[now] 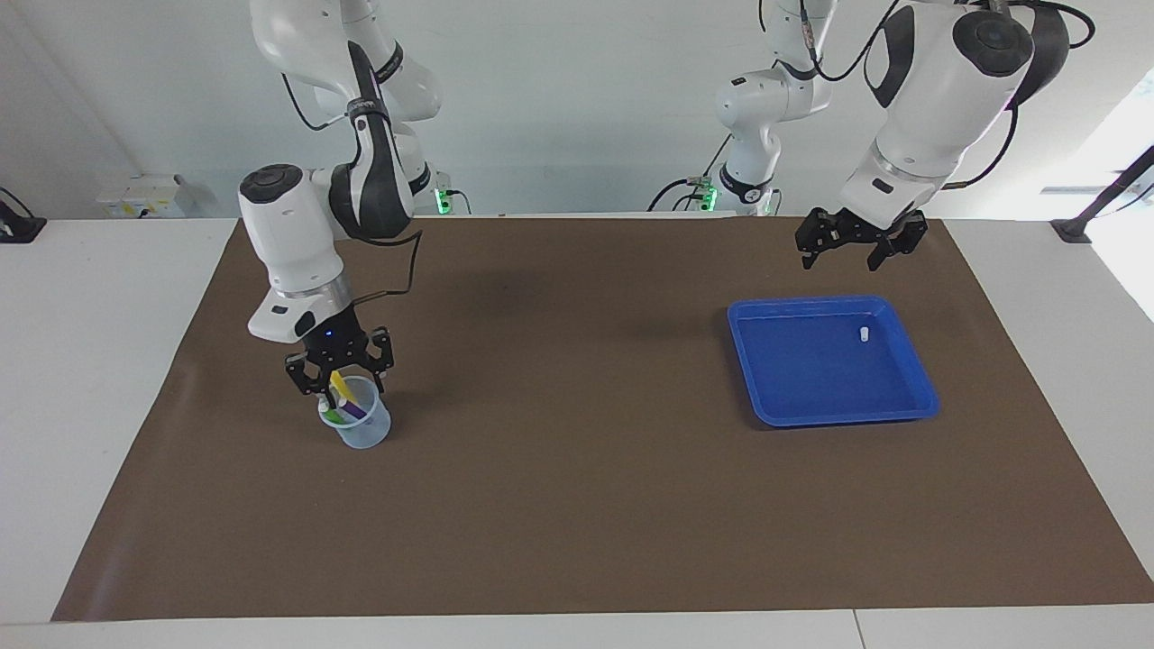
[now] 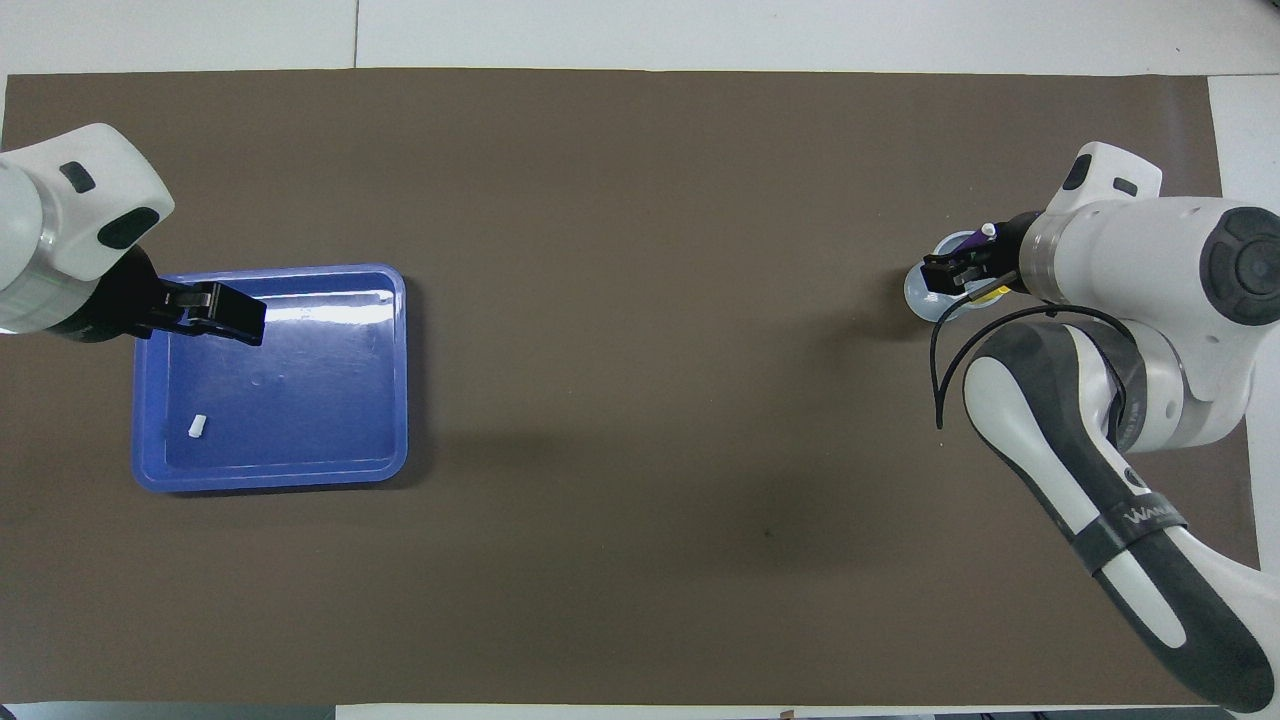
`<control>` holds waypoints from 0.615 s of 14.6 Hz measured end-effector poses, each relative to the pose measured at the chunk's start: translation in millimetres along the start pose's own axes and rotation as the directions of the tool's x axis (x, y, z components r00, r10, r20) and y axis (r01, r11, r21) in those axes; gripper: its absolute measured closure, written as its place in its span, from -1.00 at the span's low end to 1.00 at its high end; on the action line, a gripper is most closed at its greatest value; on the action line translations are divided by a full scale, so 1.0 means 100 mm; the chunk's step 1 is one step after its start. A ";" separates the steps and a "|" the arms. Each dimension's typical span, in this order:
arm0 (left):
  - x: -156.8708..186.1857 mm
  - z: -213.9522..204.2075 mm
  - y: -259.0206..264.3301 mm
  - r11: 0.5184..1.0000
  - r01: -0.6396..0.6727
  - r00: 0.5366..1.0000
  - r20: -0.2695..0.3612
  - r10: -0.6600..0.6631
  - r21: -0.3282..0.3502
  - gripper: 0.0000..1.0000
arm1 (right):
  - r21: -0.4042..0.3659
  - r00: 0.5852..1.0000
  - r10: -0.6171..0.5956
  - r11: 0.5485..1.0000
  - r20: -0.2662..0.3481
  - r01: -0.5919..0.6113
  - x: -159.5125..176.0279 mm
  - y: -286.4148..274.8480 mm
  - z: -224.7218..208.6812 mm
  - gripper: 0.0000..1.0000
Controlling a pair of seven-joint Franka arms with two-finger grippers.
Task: Transfer and insert pens with both arms
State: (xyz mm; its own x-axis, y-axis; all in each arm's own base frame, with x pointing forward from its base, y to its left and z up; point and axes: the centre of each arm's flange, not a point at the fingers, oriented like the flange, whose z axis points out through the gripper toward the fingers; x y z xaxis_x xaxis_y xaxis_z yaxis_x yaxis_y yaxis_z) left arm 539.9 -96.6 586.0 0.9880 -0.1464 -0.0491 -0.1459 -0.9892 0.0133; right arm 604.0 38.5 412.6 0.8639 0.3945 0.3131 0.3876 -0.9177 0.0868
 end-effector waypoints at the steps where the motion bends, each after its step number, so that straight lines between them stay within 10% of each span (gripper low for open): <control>1: 0.00 -0.06 -0.09 1.000 0.006 1.000 -0.017 -0.006 -0.027 -1.00 | -0.001 1.000 0.000 1.000 -0.004 0.000 0.04 0.01 -0.05 -1.00; 9: -0.09 -0.57 -0.21 0.999 -0.038 0.999 -0.027 0.038 -0.015 -1.00 | 0.019 0.986 0.125 0.992 0.114 -0.128 0.34 0.22 -1.10 -1.00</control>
State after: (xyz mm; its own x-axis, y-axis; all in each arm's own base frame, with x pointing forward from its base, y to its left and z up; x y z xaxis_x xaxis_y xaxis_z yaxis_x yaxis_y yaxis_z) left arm 537.2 -74.2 643.0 0.9828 -0.1836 -0.0218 -0.1829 -0.9827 0.0301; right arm 606.5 26.5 529.5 0.9366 0.2793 0.2116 0.2798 -0.9596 0.0279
